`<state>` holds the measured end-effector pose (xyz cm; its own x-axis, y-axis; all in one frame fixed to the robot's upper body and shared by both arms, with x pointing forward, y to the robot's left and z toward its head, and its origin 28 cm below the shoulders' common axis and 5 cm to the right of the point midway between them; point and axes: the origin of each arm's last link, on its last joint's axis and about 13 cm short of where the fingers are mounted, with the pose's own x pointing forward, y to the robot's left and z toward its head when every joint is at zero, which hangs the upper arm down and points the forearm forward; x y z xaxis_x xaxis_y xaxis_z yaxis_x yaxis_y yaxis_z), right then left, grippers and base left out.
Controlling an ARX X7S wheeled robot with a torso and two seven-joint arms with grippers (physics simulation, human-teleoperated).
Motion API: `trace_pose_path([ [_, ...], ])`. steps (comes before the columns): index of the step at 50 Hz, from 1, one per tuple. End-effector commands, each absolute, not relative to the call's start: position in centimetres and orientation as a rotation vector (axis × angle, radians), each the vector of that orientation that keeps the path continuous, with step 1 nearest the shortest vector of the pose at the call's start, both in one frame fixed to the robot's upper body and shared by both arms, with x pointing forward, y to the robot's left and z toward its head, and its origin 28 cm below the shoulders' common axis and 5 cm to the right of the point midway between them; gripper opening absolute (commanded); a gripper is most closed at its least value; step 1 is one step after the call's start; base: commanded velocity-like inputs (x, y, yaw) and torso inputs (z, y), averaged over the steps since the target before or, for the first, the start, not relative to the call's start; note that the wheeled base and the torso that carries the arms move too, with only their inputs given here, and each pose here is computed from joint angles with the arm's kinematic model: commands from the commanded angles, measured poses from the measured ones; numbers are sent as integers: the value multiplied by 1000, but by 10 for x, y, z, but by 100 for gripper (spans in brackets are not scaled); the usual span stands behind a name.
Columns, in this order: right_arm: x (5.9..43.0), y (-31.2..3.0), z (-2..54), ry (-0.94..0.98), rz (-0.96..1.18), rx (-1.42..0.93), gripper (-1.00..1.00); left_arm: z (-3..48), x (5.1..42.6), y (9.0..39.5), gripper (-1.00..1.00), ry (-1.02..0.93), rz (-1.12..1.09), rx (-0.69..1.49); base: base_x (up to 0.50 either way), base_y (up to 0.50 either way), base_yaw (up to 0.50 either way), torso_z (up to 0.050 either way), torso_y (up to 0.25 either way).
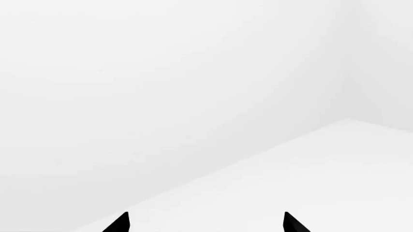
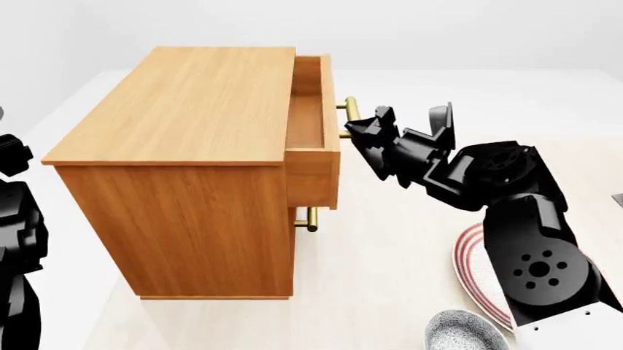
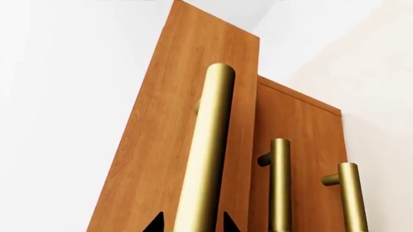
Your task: Open the top drawer of the cabinet and put the bowl in it.
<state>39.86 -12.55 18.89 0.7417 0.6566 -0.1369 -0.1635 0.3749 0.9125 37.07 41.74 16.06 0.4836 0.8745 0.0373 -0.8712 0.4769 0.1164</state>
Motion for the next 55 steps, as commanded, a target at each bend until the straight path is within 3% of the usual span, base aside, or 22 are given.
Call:
trace_pose_path([
  [1, 407, -153, 209, 316, 475, 1093, -100, 161, 371, 417, 100, 29, 1068, 126, 16, 0, 0, 0, 0],
  [55, 405, -174, 211, 269, 432, 1092, -100, 162, 371, 417, 100, 30, 1069, 128, 9, 0, 2, 0, 0],
])
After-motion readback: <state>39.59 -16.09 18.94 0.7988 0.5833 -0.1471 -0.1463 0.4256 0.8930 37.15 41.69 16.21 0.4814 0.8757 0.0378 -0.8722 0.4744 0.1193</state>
